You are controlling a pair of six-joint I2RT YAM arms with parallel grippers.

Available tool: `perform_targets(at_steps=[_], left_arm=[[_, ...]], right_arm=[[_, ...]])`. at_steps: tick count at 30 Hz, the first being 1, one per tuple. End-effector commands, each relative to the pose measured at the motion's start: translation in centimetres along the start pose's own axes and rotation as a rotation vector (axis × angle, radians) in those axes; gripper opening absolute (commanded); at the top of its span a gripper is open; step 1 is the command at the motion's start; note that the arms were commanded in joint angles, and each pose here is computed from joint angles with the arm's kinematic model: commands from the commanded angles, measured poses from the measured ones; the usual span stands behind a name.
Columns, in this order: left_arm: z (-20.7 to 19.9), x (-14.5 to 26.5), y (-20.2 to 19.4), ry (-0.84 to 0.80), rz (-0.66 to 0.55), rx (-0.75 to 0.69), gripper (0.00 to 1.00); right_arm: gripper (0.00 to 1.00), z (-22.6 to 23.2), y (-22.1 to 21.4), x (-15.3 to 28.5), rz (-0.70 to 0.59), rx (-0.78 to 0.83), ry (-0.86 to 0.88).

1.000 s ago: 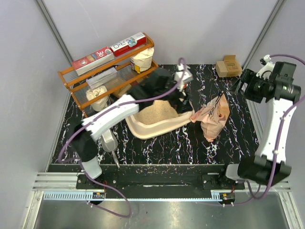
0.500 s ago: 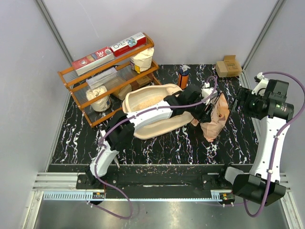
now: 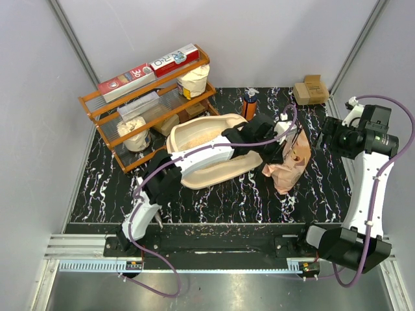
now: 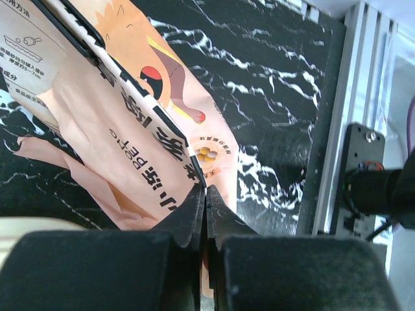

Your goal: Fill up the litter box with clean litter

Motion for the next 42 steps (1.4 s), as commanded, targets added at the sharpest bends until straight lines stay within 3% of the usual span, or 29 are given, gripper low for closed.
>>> perform_targets(at_steps=[1,9,14,22,26,28,29,32,38,39,42], left_arm=[[-5.4,6.0,5.1,-0.178,-0.093,-0.17,0.0],[-6.9,11.0,2.9,-0.19,0.029,-0.26,0.0],[-6.6,15.7,0.0,-0.136,0.12,-0.311,0.0],[-5.3,21.6,-4.2,-0.036,0.192,-0.316,0.0],[-4.8,22.5,-5.3,-0.04,0.205,-0.292,0.0],[-4.6,22.4,-6.1,-0.036,0.222,-0.288,0.15],[-4.6,22.3,-6.4,-0.04,0.227,-0.289,0.29],[-4.6,22.7,-6.3,-0.028,0.224,-0.308,0.51],[-4.1,25.6,-3.3,0.043,0.145,-0.4,0.67],[-3.3,26.4,-2.9,0.078,0.134,-0.386,0.78],[-1.5,28.9,-1.7,0.175,0.089,-0.339,0.84]], right_arm=[[0.88,0.6,2.8,0.2,-0.088,0.031,0.021],[0.88,1.6,4.3,-0.2,-0.099,0.059,0.098],[0.87,3.7,3.3,-0.2,-0.071,0.116,0.279],[0.87,5.8,0.8,0.6,-0.062,0.292,0.516],[0.87,6.0,-1.5,0.4,0.004,0.409,0.606],[0.87,5.8,-2.7,0.3,0.047,0.478,0.631],[0.87,6.2,-3.1,0.5,0.064,0.52,0.653],[0.85,7.1,-4.8,0.6,0.118,0.683,0.685],[0.85,8.9,-6.7,1.1,0.046,1.02,0.697],[0.85,10.2,-7.2,1.2,0.03,1.084,0.739],[0.82,11.9,-8.5,0.8,0.033,1.166,0.779]])
Point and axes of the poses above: each gripper's point midway between its finger pads, its own x axis back along the fingers, its own z axis along the line the jaws close on, y = z × x, the point moved 4 cm from there along x, back along the fingers, and after that the axes turned 7 degrees about -x, right-handed, at the moved point
